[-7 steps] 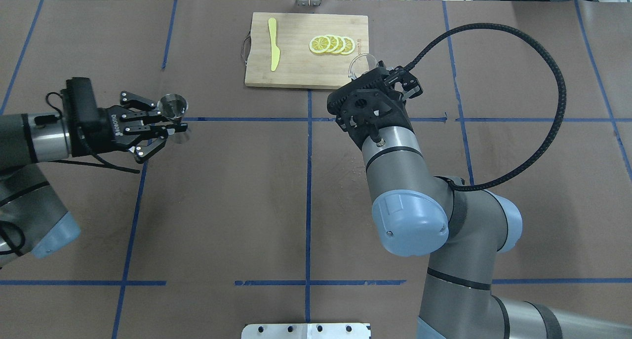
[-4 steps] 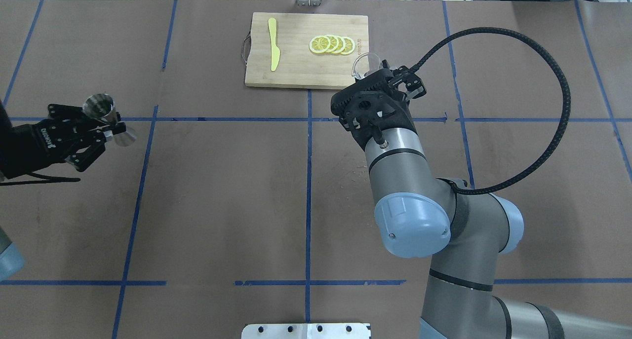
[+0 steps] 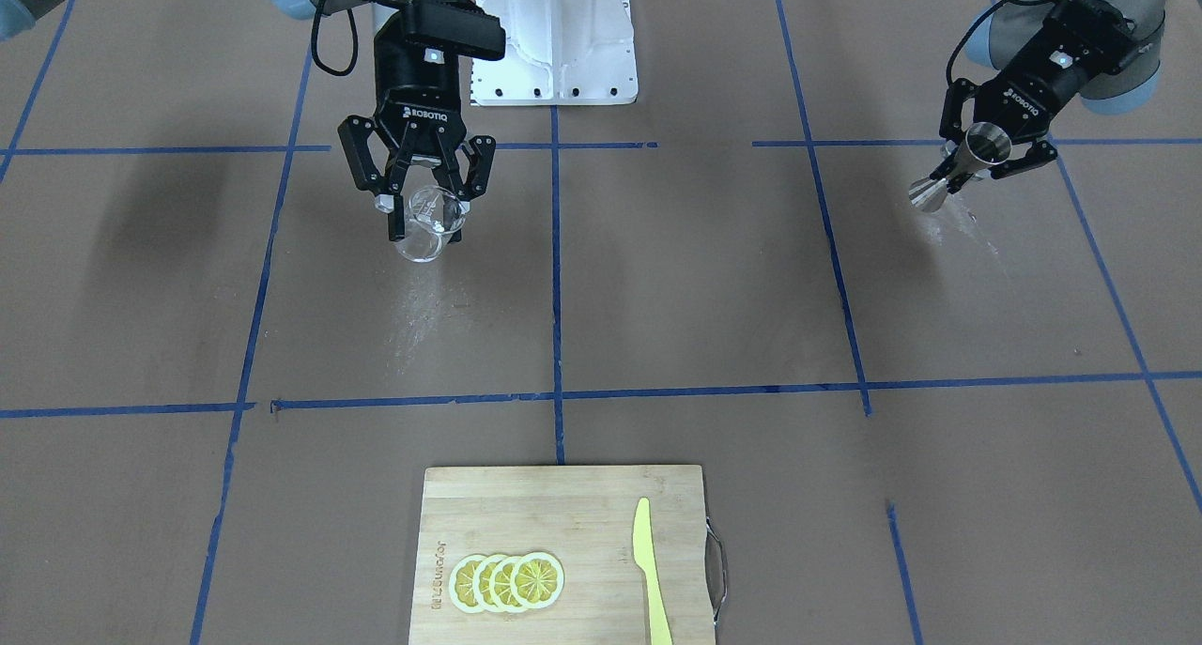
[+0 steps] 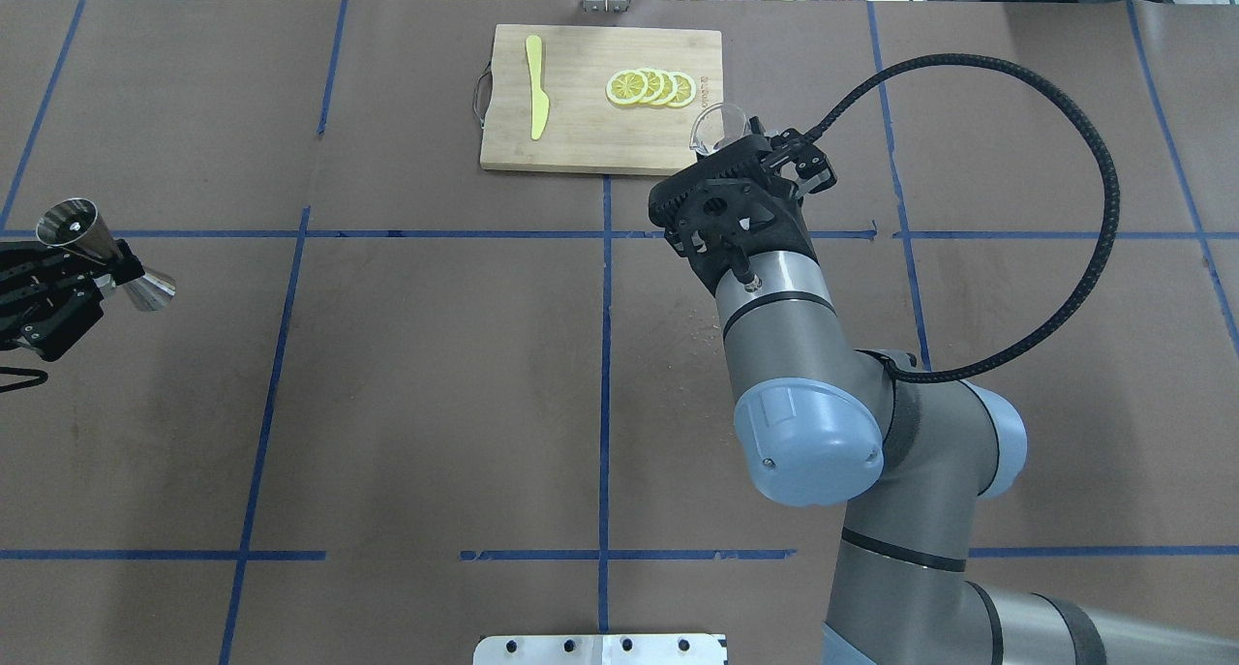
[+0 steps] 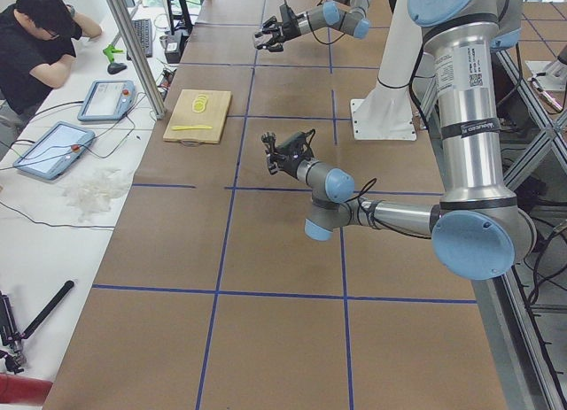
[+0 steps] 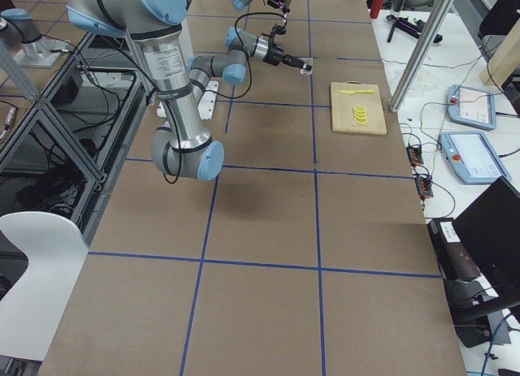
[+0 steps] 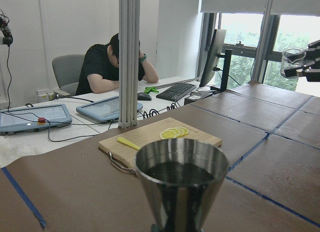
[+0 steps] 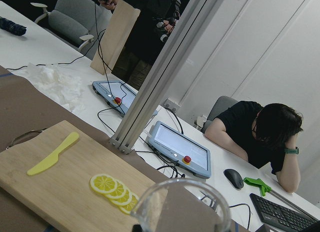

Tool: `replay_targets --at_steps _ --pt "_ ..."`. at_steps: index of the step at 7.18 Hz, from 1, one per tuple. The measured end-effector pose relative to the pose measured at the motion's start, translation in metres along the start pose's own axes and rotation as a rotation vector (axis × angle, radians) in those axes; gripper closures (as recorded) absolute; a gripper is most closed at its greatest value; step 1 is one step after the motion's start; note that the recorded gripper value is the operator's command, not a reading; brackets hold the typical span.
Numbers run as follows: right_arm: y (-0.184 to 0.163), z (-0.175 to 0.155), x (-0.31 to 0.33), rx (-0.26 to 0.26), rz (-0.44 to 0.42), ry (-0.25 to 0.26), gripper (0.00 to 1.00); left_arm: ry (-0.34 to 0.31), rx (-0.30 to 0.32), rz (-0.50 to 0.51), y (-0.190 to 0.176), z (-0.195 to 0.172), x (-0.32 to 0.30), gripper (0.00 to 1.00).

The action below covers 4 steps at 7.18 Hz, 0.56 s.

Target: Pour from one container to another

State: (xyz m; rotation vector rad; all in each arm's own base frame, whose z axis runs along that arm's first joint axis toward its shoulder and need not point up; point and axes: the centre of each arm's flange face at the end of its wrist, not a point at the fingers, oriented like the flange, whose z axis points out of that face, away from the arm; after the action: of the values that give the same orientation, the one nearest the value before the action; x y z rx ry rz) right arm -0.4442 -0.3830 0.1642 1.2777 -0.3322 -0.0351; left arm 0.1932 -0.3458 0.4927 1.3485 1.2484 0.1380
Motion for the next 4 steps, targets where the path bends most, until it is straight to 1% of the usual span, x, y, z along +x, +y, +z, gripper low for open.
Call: replay_targets --at_steps 2,4 --pt "0.000 0.000 0.000 0.001 0.001 0.000 1.00 -0.029 0.015 -0.047 0.019 -0.005 0.011 1.00" --pt "-0.001 -0.001 0.000 0.002 0.003 0.000 1.00 -0.077 0.029 -0.097 0.049 0.000 0.033 1.00"
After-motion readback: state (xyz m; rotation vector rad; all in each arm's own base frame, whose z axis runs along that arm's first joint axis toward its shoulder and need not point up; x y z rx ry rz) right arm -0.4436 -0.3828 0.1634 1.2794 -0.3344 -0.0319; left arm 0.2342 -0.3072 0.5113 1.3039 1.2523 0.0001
